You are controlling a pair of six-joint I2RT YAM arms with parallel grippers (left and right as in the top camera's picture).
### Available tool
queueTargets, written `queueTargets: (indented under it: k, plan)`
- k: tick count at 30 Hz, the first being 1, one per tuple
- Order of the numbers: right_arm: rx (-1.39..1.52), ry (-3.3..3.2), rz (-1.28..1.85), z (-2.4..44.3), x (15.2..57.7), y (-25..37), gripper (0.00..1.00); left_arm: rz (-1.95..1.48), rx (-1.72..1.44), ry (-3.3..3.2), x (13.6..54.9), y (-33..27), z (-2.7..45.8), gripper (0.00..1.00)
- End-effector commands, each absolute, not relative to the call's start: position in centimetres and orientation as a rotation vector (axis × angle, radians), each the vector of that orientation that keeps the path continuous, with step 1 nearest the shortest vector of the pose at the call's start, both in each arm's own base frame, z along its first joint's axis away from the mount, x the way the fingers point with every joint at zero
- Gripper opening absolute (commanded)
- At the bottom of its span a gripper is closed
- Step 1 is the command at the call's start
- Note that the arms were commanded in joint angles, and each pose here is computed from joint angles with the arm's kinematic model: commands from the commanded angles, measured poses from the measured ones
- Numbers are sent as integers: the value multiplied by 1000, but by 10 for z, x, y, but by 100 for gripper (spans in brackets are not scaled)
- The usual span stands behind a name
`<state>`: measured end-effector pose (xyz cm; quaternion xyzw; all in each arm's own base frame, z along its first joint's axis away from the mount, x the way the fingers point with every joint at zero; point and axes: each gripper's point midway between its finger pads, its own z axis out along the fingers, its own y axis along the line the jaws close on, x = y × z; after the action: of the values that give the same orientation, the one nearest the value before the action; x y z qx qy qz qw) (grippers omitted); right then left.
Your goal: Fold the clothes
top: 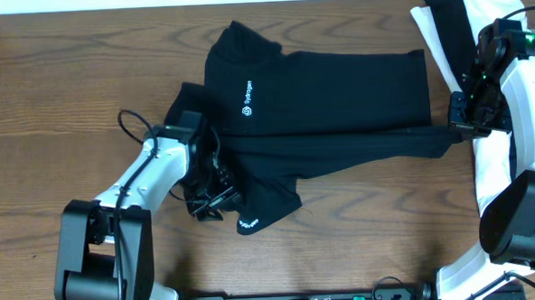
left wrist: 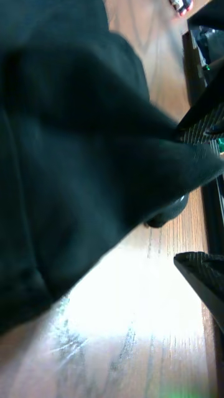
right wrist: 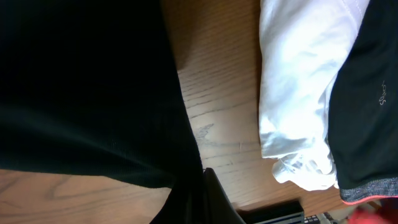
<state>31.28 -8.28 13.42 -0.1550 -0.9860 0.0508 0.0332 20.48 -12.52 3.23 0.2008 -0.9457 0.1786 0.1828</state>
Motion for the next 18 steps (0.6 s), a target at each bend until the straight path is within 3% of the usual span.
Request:
queueTargets:
  k: [1,16,18]
  plan:
    - [-446,-3038,185,136,312,-85,1,494,648,-2624,199,-126,27,59]
    - [-445,-3037,185,136,312,-84,1,563,672,-2638,209,-133,23,58]
    - [-445,-3037,185,136,312,-84,1,566,677,-2640,210,-134,23,53]
